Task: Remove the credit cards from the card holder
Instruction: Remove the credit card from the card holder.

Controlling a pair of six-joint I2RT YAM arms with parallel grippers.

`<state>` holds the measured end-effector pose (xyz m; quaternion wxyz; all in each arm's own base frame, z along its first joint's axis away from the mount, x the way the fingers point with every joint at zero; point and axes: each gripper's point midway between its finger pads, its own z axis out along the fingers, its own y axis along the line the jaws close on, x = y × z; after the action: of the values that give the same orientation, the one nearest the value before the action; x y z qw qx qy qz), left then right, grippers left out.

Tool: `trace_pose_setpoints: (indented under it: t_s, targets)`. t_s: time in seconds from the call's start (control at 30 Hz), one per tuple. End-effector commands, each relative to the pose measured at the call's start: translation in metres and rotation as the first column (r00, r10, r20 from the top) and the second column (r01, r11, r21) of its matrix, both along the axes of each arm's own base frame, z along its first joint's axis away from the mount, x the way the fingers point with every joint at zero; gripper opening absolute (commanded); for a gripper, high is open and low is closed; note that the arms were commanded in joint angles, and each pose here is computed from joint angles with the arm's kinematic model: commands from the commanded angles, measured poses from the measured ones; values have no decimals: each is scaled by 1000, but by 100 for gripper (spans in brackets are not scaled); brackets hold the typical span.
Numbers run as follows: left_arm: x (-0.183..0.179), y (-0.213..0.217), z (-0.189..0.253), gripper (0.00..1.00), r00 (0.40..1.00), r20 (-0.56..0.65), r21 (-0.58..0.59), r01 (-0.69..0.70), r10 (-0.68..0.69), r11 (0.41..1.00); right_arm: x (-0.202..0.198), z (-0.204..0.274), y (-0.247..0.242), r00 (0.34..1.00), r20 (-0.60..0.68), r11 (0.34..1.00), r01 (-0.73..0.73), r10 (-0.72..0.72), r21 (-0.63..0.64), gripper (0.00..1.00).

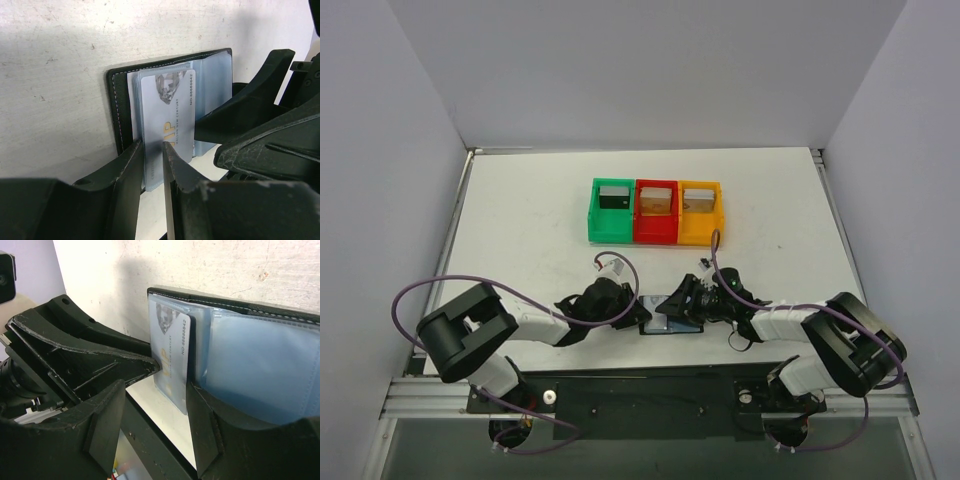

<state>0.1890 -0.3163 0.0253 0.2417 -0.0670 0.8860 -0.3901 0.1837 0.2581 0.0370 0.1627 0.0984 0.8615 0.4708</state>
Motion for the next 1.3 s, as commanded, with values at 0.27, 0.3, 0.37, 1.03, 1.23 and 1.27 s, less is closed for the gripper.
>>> trace_pose_setpoints:
  t_s: [0.27,0.3,0.37,1.03,1.23,1.27]
  targets:
    - [-13,14,-10,34,1000,-27,47,9,-8,999,6,30,12,994,100,996,-45,37,73,47]
    - [-13,16,-10,34,1000,-27,48,8,-6,999,6,30,13,995,98,996,-45,38,71,47]
    - [-13,18,-6,35,1000,-22,46,5,-4,999,6,28,12,995,97,997,-43,36,67,47]
    - [-7,37,12,49,999,38,106,-37,33,994,5,23,11,995,89,998,-50,46,45,47]
    - [-3,48,26,53,996,80,127,-60,50,990,5,20,8,995,87,999,-46,44,26,47]
    - [-4,51,24,54,995,81,133,-62,51,989,5,20,8,995,86,999,-46,44,23,47]
